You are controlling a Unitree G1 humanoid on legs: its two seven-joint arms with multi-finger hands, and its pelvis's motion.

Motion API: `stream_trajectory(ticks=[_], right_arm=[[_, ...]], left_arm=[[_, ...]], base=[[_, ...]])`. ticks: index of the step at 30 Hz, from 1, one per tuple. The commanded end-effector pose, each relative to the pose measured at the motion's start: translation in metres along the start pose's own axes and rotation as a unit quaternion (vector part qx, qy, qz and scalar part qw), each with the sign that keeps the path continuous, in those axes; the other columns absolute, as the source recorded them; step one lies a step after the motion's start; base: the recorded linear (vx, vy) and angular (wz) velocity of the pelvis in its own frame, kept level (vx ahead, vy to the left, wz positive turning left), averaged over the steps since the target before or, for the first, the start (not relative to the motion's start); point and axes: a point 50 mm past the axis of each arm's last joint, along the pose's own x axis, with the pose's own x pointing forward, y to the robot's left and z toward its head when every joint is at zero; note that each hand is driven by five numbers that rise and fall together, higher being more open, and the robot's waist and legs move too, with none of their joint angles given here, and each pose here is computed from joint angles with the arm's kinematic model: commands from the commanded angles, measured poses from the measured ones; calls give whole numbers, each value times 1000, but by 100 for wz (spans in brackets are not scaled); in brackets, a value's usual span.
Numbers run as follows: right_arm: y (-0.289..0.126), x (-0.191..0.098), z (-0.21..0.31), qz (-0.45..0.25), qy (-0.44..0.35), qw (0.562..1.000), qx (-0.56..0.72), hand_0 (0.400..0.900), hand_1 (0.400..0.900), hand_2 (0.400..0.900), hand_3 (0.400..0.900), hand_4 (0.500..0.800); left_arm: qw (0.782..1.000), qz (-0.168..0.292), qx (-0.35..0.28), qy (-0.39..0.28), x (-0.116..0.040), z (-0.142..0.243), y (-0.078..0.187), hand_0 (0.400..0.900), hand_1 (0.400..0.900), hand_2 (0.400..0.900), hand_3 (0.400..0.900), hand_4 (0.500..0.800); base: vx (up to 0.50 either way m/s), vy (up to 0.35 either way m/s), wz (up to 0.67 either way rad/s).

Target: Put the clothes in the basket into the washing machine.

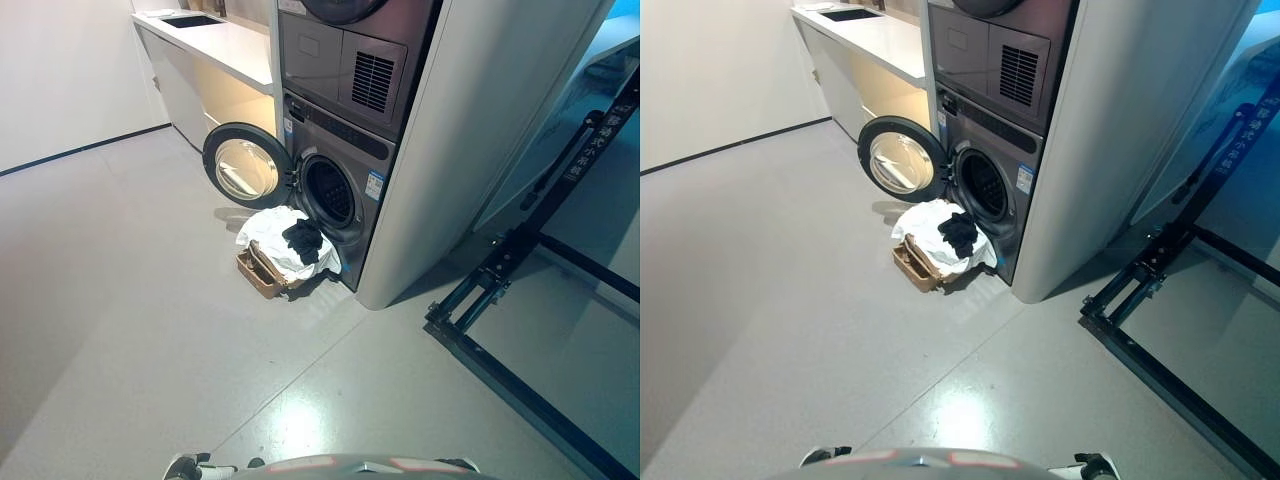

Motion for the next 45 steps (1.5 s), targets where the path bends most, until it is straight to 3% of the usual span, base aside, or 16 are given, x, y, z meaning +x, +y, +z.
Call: stream_trajectory(ticks=[1, 19, 27, 34, 45], right_arm=[[-8, 1, 21, -16, -29, 999, -24, 900, 900, 900, 900, 800], [-10, 1, 43, -16, -65, 997, -32, 900, 900, 900, 900, 800], [-29, 2, 29, -43, -35, 998, -14, 900, 900, 900, 900, 800], [-34, 2, 23, -53, -24, 998, 16, 900, 900, 900, 900, 800], [-35, 2, 11, -46, -17, 999, 8, 900, 900, 900, 900, 800]], left_arm=[[1000, 22, 12, 11, 2, 4, 9, 900, 900, 900, 900, 800], [999, 43, -7, -1, 3, 14, 22, 900, 900, 900, 900, 800], [999, 46, -12, -26, 4, 30, 29, 900, 900, 900, 900, 800], [998, 44, -5, -54, 5, 52, 29, 900, 900, 900, 900, 800], [999, 28, -13, -37, 5, 40, 15, 900, 900, 900, 900, 800]], base=[[0, 0, 0], [10, 40, -2], [60, 157, 29], [289, -2, 57], [388, -153, 30]])
